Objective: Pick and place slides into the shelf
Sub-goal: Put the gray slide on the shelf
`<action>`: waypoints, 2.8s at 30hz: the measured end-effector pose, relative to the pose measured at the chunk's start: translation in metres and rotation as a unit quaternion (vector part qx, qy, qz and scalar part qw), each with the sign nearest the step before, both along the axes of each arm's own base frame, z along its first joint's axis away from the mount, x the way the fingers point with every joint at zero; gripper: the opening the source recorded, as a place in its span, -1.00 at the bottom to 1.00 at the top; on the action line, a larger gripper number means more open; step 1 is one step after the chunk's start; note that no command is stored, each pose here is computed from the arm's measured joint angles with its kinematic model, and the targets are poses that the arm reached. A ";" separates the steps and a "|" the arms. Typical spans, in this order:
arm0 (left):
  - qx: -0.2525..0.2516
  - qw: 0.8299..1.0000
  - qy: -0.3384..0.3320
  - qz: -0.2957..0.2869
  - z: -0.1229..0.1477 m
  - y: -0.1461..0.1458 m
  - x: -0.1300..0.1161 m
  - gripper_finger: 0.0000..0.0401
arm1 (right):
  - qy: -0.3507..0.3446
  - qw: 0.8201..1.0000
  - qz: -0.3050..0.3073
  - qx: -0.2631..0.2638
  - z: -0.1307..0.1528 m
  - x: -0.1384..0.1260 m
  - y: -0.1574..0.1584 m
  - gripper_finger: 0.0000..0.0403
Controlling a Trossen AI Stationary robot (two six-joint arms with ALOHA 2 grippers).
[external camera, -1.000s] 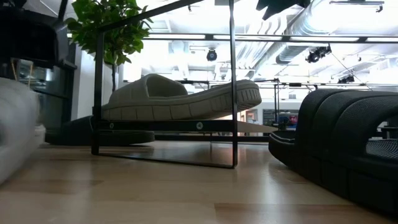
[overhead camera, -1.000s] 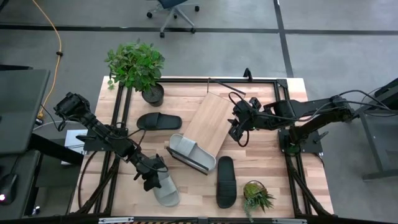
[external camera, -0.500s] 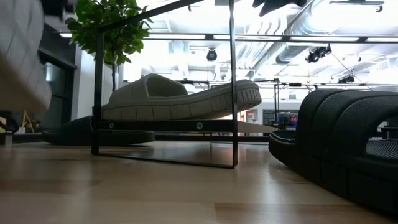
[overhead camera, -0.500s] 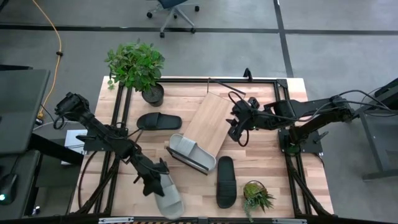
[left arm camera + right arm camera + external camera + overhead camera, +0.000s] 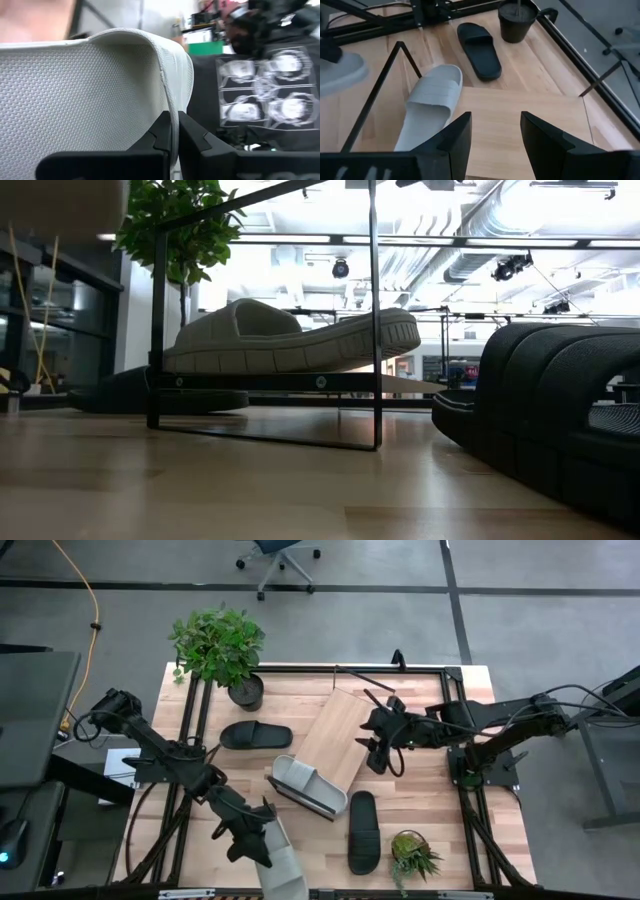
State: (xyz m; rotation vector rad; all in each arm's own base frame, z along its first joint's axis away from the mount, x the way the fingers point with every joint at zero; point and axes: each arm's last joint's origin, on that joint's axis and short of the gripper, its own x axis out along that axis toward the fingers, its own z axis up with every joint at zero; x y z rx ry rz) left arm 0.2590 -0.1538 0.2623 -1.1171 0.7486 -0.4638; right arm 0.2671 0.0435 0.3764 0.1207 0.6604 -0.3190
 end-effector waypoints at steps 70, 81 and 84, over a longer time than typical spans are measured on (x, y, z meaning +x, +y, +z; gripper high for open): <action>0.175 0.669 -0.482 0.538 0.227 0.223 0.066 -0.95 | -0.374 0.900 -0.129 -0.182 0.089 0.014 -0.016 -0.14; 0.176 0.669 -0.481 0.538 0.227 0.223 0.066 -0.95 | -0.414 0.885 -0.130 -0.168 0.095 0.014 -0.032 0.24; 0.183 0.667 -0.481 0.538 0.227 0.223 0.066 -0.97 | -0.428 0.881 -0.128 -0.156 0.095 0.018 -0.036 0.27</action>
